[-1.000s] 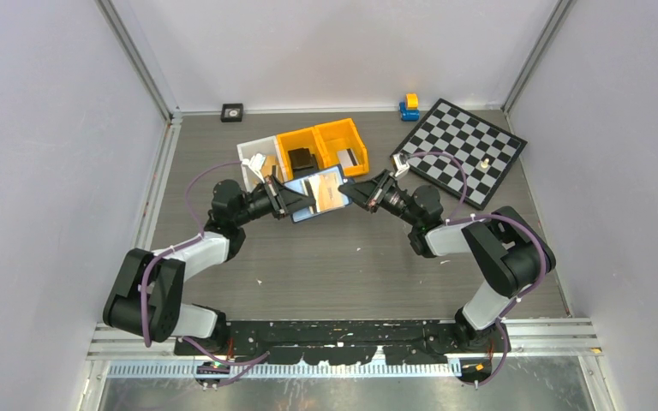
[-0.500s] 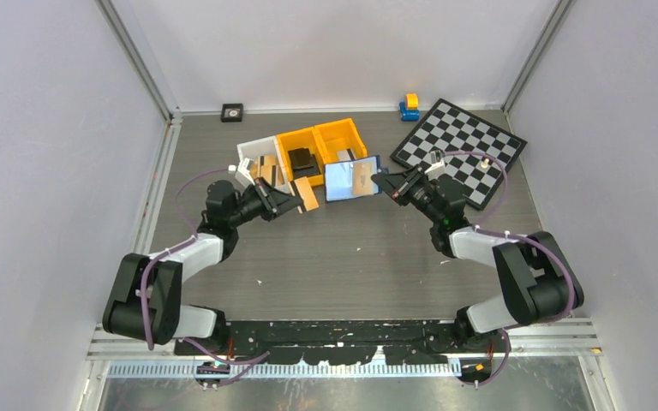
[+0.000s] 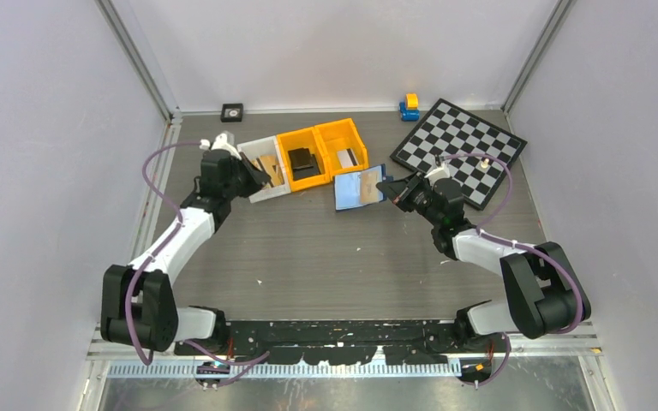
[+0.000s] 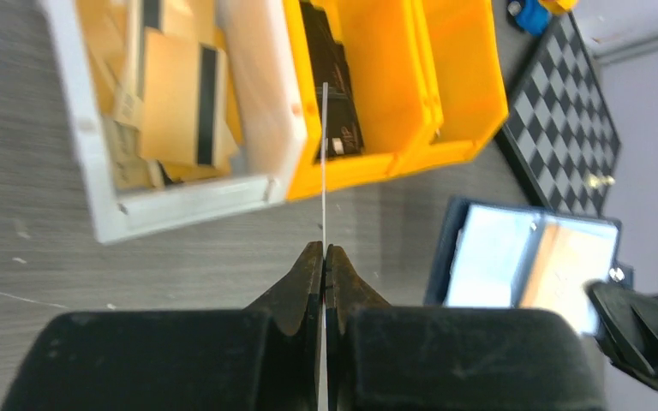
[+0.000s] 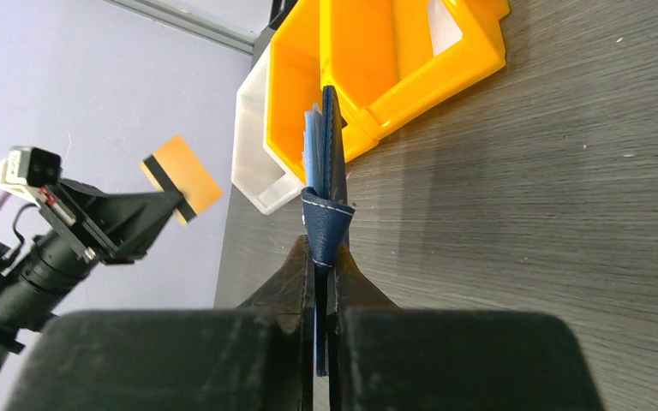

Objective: Take the credit cards out of the card holder

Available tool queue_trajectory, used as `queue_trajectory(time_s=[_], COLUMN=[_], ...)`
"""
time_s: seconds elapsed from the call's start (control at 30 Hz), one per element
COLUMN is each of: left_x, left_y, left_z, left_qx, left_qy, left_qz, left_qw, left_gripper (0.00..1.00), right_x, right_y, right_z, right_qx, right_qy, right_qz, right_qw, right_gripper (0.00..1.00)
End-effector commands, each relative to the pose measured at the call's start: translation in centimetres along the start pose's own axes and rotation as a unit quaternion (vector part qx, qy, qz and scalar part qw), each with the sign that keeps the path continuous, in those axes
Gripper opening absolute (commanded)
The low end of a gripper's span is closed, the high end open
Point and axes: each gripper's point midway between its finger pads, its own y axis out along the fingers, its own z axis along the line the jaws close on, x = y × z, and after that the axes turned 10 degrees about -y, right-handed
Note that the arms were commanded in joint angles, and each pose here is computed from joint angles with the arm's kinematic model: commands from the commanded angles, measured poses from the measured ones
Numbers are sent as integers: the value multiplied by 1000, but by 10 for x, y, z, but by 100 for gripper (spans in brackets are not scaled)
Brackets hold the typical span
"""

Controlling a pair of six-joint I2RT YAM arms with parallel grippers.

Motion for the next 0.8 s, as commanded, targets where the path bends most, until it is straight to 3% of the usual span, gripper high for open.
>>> queue_trajectory(time_s=[0.0, 0.53, 0.57, 0.73, 0.77], left_x=[36, 51, 51, 46, 47], left_y=[2, 60, 61, 54, 48], left_z=[30, 41, 39, 22, 17], left_qx=[93, 73, 66, 29, 27], left_qy=[40, 19, 20, 27, 33], left_qz=[-28, 13, 15, 23, 18], left_qw=[994, 997, 997, 999, 999], left_gripper=[0, 0, 4, 44, 56], right_x=[20, 22, 22, 21, 21], right_y=[1, -1, -1, 0, 0], right_z=[24, 33, 33, 37, 38], right_qx=[38, 57, 57, 69, 71], right_qy=[-20, -17, -17, -10, -11], right_qz=[-29, -29, -29, -25, -25], right_qw=[999, 998, 998, 997, 997], right_gripper=[0, 1, 1, 1, 1])
